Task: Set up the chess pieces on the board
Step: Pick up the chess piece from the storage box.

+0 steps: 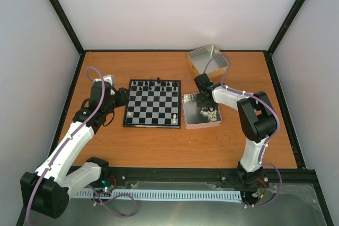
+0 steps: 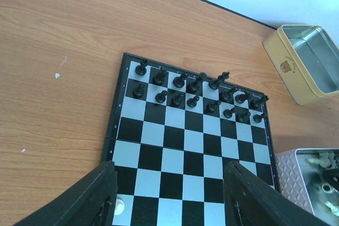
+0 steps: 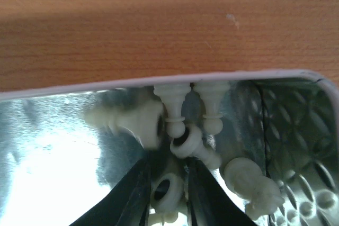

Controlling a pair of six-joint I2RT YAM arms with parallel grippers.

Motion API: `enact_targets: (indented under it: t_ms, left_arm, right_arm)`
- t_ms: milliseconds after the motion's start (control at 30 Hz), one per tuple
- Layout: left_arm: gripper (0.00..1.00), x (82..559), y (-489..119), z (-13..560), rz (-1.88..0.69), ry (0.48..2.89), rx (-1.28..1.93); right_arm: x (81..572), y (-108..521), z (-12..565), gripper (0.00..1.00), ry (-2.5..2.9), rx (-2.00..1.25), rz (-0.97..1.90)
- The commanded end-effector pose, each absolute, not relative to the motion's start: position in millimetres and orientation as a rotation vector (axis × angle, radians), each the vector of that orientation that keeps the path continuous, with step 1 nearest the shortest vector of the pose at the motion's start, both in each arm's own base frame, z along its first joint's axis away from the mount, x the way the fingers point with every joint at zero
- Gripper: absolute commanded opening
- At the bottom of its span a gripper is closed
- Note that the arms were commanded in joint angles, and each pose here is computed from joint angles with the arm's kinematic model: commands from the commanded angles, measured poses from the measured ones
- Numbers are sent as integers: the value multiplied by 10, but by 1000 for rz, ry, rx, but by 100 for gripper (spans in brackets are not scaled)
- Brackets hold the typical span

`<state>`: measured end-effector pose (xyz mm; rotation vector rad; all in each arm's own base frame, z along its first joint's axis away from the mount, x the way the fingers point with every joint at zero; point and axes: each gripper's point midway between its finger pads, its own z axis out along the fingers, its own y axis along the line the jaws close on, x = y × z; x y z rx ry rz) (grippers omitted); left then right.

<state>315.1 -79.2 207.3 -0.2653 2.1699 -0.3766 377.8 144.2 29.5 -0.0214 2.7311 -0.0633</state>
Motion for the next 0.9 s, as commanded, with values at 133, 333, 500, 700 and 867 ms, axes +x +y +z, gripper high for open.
enact_targets:
  t_ms: [133, 333, 500, 700, 867]
  left_arm:
    - [56, 3194, -798, 2186, -395, 2133, -269]
    - [56, 3189, -797, 2174, -395, 2135, -271]
    - [56, 3177, -795, 2162, -394, 2138, -271]
    - [56, 3169, -792, 2164, -396, 2137, -274]
    - [56, 3170, -796, 2158, -398, 2138, -273]
  right_arm:
    - [3783, 1374, 231, 24, 2762, -47, -70]
    - [3711, 1418, 181, 23, 2796, -54, -23]
    - [3654, 1427, 159, 24, 2820, -34, 11]
    - [3618, 1434, 130, 28, 2838, -55, 20]
    - [3594, 1413, 97, 19, 2851, -68, 5]
